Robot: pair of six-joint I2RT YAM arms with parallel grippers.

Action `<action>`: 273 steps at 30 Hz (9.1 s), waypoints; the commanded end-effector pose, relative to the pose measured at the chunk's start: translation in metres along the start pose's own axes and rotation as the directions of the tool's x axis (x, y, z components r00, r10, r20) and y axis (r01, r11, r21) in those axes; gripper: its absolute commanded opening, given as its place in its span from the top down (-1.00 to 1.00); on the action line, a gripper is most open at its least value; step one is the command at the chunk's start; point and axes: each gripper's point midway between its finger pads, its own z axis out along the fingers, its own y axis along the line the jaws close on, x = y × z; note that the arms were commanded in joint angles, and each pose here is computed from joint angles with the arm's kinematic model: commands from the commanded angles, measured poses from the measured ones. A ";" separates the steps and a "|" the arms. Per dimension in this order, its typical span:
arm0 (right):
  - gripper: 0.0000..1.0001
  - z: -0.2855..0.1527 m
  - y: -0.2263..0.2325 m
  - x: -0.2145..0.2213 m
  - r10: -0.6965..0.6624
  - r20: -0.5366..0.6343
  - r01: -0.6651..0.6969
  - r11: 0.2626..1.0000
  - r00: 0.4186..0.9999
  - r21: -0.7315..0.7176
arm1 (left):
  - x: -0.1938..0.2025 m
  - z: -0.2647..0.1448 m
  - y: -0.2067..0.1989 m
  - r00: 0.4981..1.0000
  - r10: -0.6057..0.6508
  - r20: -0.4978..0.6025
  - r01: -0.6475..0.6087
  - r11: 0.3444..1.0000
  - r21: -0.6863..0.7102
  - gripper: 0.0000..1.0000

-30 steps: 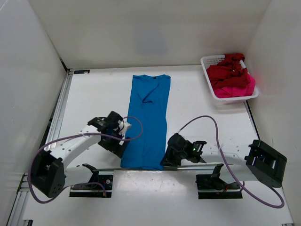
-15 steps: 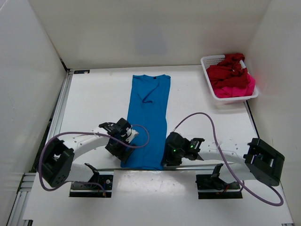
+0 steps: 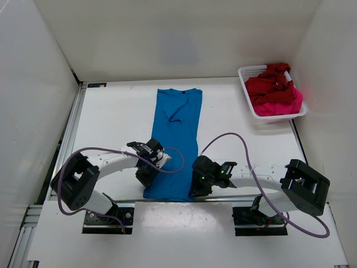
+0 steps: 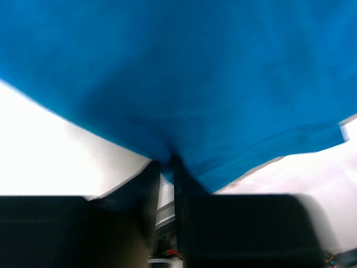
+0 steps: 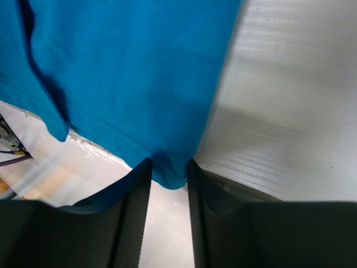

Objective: Fold and stack the t-shirts
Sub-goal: Grab the bottom of the folded rectangular tshirt with both arms, then fold the folded rectangular tshirt in 1/3 of the way, then grab one side of the 2/3 rectangular tshirt with both arms

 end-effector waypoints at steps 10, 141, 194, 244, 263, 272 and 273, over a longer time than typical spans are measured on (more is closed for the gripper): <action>1.00 -0.018 0.014 -0.010 -0.031 0.029 0.032 0.999 0.999 -0.034 | -0.019 -0.015 -0.014 1.000 0.015 0.026 -0.016 0.998 0.059 0.79; -0.19 -0.059 -0.079 -0.022 0.257 0.109 -0.256 0.966 0.960 -0.023 | -0.082 -0.023 -0.025 0.871 0.462 0.169 -0.316 0.789 -0.527 0.57; -0.35 -0.052 0.021 -0.117 -0.123 0.168 0.106 0.989 0.978 0.107 | -0.106 -0.096 0.046 0.973 -0.138 0.184 0.153 0.986 -0.072 -0.64; -0.23 -0.021 -0.033 -0.002 -0.115 0.138 0.105 0.992 0.984 0.075 | -0.040 -0.014 -0.043 0.992 0.097 0.084 -0.108 0.985 0.135 -0.53; -0.15 -0.017 -0.043 0.003 -0.079 0.085 0.071 0.993 0.993 0.093 | 0.010 -0.001 -0.039 0.946 0.062 -0.318 -0.031 0.994 0.101 -0.54; -0.15 -0.018 -0.044 0.000 -0.063 0.104 0.052 0.993 0.993 0.101 | -0.010 0.008 -0.043 0.968 0.048 -0.246 -0.011 0.989 0.149 -0.45; -0.15 -0.019 -0.042 -0.001 -0.063 0.109 0.053 0.994 0.992 0.093 | -0.016 0.004 -0.042 0.976 0.045 -0.212 -0.013 0.988 0.151 -0.42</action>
